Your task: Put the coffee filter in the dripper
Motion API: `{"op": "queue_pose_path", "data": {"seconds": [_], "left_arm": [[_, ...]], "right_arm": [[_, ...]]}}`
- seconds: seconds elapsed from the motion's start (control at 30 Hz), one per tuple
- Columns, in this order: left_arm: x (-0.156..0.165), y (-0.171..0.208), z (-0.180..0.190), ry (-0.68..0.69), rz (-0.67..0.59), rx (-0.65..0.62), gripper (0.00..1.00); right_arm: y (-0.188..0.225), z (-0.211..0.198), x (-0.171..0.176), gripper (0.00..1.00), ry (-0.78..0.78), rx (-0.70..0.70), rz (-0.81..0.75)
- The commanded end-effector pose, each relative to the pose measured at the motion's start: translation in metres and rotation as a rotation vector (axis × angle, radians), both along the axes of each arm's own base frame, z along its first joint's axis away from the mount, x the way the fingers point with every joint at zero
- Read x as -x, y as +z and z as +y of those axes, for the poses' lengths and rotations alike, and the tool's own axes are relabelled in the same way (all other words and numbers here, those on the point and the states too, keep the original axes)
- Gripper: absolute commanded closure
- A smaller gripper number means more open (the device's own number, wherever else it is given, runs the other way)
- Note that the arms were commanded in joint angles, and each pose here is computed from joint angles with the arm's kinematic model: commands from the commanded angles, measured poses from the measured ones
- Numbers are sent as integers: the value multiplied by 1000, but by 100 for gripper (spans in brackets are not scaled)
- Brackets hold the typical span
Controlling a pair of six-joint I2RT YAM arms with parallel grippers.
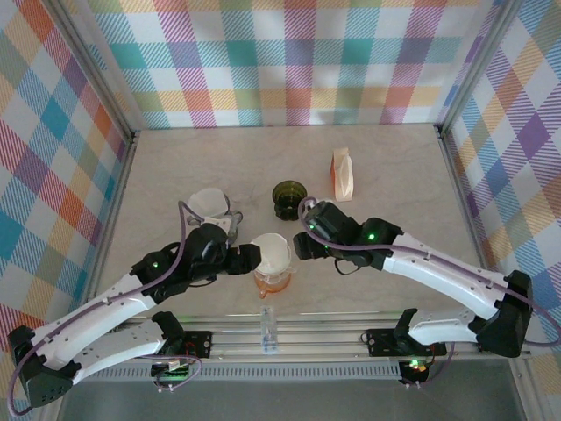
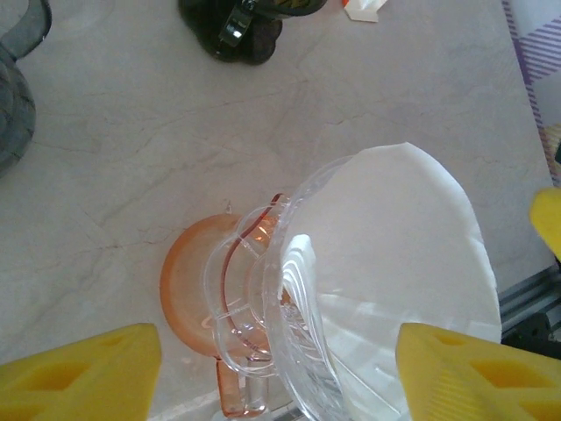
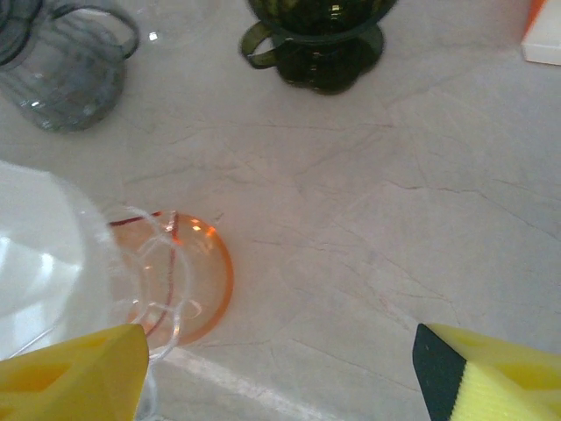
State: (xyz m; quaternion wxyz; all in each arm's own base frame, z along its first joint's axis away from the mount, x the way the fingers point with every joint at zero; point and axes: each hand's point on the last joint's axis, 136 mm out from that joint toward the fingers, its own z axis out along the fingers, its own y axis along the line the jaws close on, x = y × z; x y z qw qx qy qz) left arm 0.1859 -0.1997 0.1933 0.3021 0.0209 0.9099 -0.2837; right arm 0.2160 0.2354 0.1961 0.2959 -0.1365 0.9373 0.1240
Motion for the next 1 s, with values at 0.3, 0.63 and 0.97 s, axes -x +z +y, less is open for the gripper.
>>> {"op": "queue_pose_path", "data": {"seconds": [0.3,0.63,0.97], "left_arm": [[3,8,34,107,-77,19,5],[11,-9,67,218,-86,19,0],[18,-24,76,246,-67,32,0]], "right_arm": [[-25,8,-72,23,-55,-315,134],[-11,85,-140,22,243,-291,149],[-33,152,-194,29,431,-310,150]]}}
